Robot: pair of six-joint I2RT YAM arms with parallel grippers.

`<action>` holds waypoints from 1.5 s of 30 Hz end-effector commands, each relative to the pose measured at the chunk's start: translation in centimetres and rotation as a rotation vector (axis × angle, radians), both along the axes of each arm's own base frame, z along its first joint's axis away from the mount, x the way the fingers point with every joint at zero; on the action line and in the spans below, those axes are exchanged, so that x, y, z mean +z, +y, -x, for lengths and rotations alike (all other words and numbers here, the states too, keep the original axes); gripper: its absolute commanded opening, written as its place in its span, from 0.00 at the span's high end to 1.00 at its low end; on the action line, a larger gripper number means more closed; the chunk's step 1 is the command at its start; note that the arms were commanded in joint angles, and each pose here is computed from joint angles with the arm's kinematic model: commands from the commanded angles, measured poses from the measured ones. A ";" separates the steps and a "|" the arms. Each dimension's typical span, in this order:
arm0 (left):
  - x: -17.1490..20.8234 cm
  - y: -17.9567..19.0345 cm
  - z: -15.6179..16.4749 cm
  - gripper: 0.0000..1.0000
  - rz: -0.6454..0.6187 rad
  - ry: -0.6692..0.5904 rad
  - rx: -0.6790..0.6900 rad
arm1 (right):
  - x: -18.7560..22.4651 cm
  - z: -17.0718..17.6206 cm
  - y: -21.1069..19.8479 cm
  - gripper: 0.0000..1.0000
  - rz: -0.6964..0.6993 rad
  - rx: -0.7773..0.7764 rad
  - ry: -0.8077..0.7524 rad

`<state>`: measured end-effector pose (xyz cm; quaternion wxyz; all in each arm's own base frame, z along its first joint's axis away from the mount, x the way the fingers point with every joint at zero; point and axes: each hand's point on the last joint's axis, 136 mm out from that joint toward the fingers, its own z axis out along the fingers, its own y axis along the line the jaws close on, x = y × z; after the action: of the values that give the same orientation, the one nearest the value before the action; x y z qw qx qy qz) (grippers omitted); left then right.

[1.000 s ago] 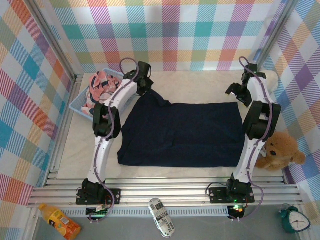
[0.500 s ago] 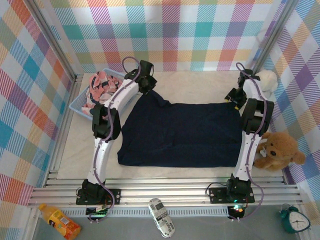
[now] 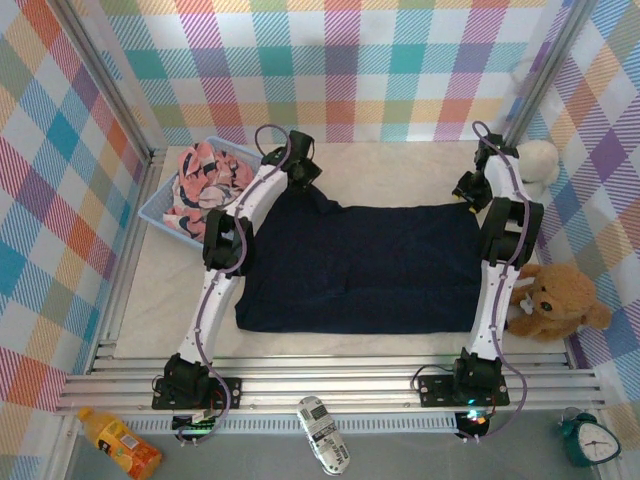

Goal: Fold and stack the mixed laundry pile

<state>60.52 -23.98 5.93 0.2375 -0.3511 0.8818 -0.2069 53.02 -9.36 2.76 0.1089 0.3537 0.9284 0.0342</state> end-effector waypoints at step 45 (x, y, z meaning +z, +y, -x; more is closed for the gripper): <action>10.6 1.5 7.3 1.00 -0.003 -0.024 -0.114 | 8.2 3.5 3.2 1.00 -0.039 0.156 -0.140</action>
<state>54.24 -21.89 16.34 0.2429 -0.3124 0.8929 -0.2148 49.68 -7.11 9.58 0.1506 0.2886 0.9432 0.0664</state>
